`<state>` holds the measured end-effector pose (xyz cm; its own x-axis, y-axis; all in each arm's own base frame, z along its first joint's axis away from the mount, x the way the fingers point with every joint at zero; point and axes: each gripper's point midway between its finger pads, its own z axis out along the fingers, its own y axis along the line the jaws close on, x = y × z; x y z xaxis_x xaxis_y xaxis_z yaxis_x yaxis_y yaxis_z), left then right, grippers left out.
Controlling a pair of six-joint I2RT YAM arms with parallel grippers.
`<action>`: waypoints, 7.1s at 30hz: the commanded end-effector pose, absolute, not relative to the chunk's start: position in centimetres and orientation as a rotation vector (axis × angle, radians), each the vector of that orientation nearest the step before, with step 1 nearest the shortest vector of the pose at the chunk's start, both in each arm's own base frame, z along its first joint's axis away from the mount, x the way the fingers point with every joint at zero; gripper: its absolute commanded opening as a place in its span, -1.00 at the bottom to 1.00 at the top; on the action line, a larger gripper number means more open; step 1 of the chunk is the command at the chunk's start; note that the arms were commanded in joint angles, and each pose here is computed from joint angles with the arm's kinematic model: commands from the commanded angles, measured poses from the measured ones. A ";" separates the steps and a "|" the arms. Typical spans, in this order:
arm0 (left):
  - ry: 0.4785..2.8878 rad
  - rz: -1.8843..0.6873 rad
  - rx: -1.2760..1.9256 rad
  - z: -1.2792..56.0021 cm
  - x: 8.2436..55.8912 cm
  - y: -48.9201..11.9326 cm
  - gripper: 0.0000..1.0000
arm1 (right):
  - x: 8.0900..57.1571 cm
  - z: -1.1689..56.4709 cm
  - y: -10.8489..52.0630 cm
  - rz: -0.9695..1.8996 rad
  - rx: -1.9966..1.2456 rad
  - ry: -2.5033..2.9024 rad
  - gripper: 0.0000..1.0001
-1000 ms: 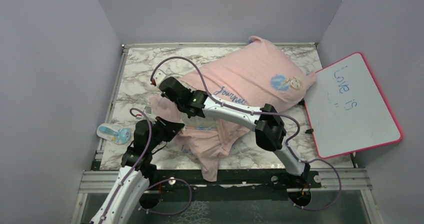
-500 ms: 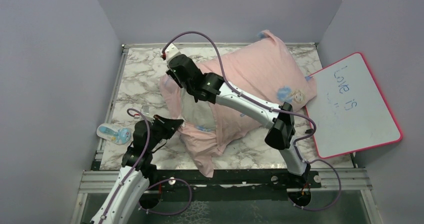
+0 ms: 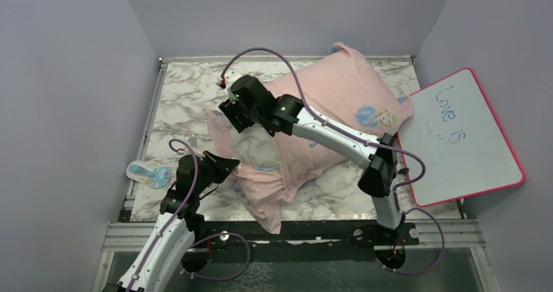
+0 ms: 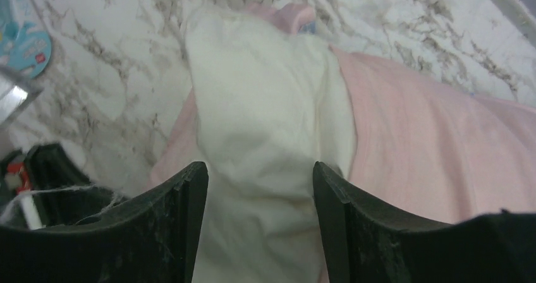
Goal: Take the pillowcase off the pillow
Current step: Remove the pillow from the pillowcase.
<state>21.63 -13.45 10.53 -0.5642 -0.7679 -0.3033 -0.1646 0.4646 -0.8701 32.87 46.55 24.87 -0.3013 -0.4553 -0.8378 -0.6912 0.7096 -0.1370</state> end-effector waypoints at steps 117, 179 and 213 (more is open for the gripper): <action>2.585 -0.892 -0.186 10.2 15.2 -18.0 -1.00 | 20.1 15.4 36.8 0.466 -0.962 2.220 0.26; 2.175 -1.145 -0.430 16.4 28.0 -25.2 -1.00 | -0.4 13.1 39.0 1.408 -1.620 1.863 -0.41; 2.137 -1.075 -0.392 17.7 26.5 -22.3 -0.68 | 6.7 11.9 36.9 0.929 -1.155 2.093 -0.19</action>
